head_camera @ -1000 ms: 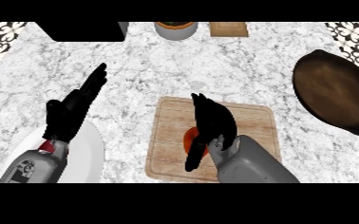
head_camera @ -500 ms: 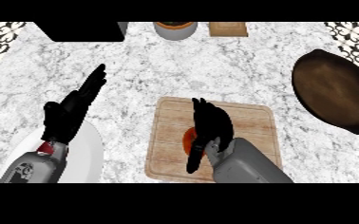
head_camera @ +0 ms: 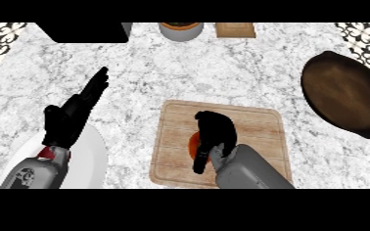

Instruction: Pick the tomato from the cutting board and place it in the pan

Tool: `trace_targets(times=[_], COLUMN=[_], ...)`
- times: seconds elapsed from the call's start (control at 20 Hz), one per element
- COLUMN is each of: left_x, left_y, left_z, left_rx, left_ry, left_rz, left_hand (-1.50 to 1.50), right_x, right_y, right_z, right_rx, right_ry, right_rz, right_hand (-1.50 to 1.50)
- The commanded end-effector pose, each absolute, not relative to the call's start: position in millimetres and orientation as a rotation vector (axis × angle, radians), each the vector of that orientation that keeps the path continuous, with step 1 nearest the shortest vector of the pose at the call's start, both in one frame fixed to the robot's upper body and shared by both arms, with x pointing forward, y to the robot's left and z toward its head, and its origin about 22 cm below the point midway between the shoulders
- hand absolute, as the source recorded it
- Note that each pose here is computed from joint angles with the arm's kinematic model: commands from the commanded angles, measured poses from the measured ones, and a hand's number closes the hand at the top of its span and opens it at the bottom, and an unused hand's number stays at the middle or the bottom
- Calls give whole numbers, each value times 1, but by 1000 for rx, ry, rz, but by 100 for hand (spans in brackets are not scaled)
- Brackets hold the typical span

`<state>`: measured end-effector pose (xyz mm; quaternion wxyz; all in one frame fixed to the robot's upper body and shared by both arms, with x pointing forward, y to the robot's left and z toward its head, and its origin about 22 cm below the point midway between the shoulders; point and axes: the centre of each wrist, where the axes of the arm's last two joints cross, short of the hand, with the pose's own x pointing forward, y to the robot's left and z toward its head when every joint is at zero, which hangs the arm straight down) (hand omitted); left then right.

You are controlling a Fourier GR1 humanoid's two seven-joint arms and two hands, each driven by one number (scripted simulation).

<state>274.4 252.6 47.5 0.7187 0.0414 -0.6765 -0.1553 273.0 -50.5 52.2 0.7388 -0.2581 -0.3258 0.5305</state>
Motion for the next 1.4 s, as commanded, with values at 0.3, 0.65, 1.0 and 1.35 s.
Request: trace_targets(times=[0.3,0.65,1.0,1.35], left_x=[275,282,271,265], left_y=[246,254,272,283], left_z=[49,60,51,49], left_rx=[92,95,166,153], left_ry=[-1504,-1517,-1472,-1471], left_rz=[-333,-341,-283,-289], left_hand=[0,0,0,0], right_x=[271,247,167,131], right_y=[-53,-35,-135,-183], right_z=[49,60,75,139], right_rx=[-585,-684,-576,-810], right_ry=[-581,-693,-1227,-1665], right_rz=[1237,1200,1468,1288], right_hand=[150,150,150,150])
